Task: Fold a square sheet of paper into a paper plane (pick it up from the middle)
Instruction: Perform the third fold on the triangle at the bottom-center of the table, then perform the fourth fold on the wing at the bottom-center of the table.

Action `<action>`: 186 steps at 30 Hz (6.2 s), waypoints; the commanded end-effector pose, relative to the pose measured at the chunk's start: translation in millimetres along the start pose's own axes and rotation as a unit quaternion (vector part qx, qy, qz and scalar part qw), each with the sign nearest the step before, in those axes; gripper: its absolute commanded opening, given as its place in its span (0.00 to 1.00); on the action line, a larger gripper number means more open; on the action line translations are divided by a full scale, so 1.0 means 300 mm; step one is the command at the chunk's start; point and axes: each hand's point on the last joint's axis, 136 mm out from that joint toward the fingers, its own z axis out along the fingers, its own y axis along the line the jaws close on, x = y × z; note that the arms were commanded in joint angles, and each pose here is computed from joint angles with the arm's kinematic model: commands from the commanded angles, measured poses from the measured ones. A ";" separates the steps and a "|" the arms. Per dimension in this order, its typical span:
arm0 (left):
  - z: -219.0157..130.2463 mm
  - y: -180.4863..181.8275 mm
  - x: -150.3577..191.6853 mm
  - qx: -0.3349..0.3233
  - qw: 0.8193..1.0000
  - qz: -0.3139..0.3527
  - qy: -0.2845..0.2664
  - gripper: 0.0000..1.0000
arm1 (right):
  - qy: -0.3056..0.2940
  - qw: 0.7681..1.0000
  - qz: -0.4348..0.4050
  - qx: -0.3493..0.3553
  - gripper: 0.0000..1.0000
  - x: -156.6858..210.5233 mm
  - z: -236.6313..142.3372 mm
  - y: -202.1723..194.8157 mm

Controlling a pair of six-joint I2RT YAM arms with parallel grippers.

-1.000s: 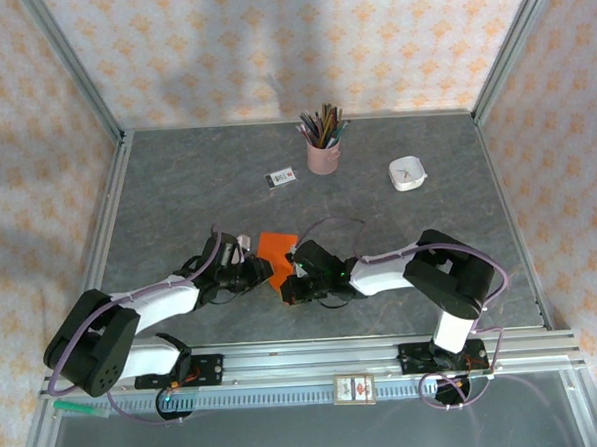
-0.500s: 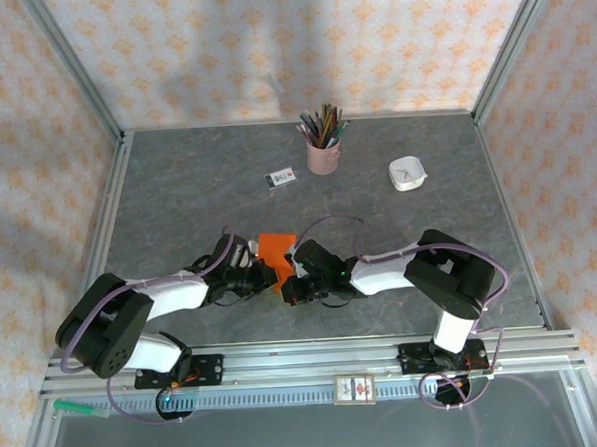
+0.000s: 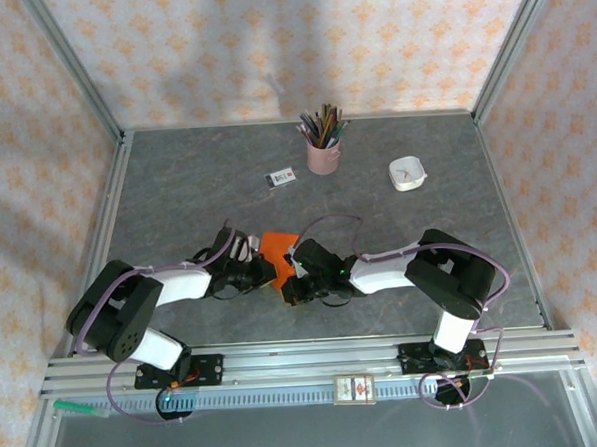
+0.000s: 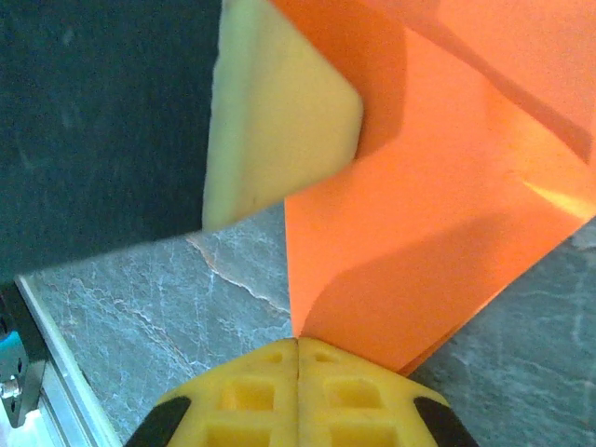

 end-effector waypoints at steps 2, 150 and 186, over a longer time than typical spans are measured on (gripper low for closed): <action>-0.001 0.000 -0.060 -0.003 1.000 0.018 -0.015 0.13 | 0.100 0.987 0.038 0.122 0.00 0.206 -0.007 -0.230; -0.036 -0.079 -0.066 0.037 0.997 0.058 -0.037 0.51 | -0.035 0.986 -0.033 0.158 0.01 -0.065 -0.095 -0.233; -0.042 -0.055 -0.078 -0.001 0.997 0.075 -0.035 0.44 | -0.029 0.986 -0.029 0.163 0.00 -0.051 -0.088 -0.246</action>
